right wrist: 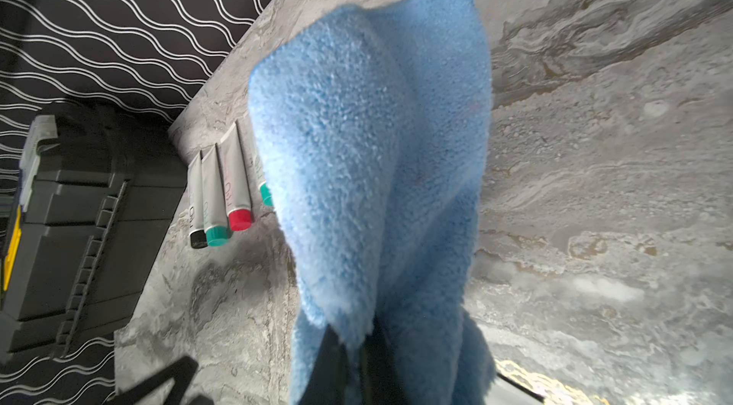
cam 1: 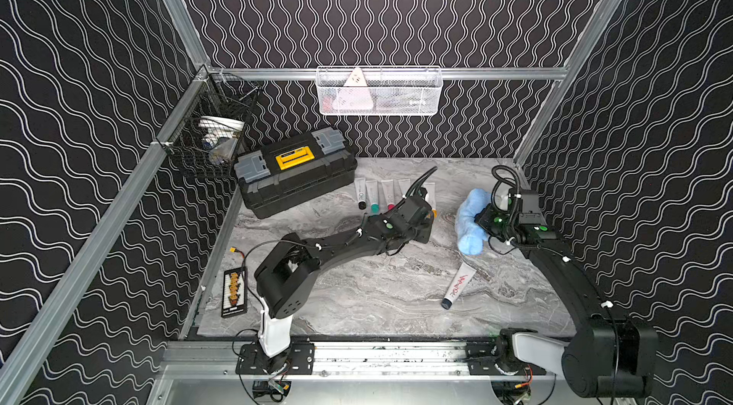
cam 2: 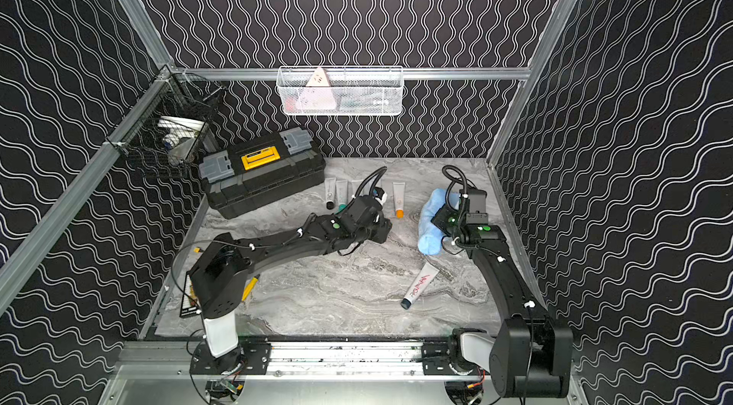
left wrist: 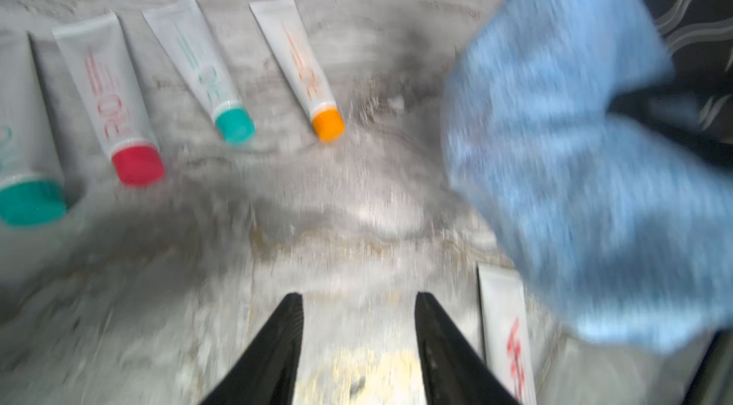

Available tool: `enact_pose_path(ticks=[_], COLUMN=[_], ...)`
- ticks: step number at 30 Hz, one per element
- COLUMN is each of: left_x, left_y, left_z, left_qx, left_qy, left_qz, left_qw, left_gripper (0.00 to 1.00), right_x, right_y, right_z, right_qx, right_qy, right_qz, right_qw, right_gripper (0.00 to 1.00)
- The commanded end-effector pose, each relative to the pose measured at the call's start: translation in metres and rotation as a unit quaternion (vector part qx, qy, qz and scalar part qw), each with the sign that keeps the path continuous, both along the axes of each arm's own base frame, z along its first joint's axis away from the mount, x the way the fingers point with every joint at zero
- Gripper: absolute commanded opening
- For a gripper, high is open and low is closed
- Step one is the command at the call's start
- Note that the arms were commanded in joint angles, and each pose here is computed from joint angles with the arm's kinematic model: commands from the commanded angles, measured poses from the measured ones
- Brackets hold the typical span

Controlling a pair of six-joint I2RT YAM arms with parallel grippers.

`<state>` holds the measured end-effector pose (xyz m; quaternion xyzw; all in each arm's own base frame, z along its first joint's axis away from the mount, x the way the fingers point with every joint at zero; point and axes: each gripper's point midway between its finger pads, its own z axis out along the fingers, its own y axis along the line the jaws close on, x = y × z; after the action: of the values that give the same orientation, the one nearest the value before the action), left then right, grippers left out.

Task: Wipe the surface of the toothpaste tube
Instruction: Move the toothpaste to the center of the board.

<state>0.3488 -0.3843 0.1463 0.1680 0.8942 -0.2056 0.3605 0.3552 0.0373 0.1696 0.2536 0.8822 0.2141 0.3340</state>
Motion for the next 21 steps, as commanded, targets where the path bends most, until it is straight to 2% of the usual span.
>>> enact_pose_path(ticks=[1,8,14,21], left_x=[-0.035,-0.108,-0.154,-0.182], left_y=[-0.001,-0.014,-0.035,-0.060], left_z=[-0.010,-0.055,-0.082,-0.092], left_qx=[0.014,0.019,0.024,0.047], left_qy=[0.002,0.032,0.034,0.013], left_qz=[-0.061,-0.135,-0.184,-0.224], left_qw=[0.998,0.990,0.982,0.973], left_gripper=[0.52,0.55,0.57,0.61], right_x=[-0.003,-0.003,-0.003,-0.003], right_y=[0.013,0.018,0.019,0.017], right_z=[0.001,-0.004,-0.008,-0.012], right_qx=[0.020,0.030,0.033,0.025], right_qy=[0.010,0.018,0.027,0.037], right_qz=[0.035,0.047,0.049,0.047], right_qw=[0.999,0.998,0.998,0.998], right_gripper=[0.00,0.00,0.00,0.00])
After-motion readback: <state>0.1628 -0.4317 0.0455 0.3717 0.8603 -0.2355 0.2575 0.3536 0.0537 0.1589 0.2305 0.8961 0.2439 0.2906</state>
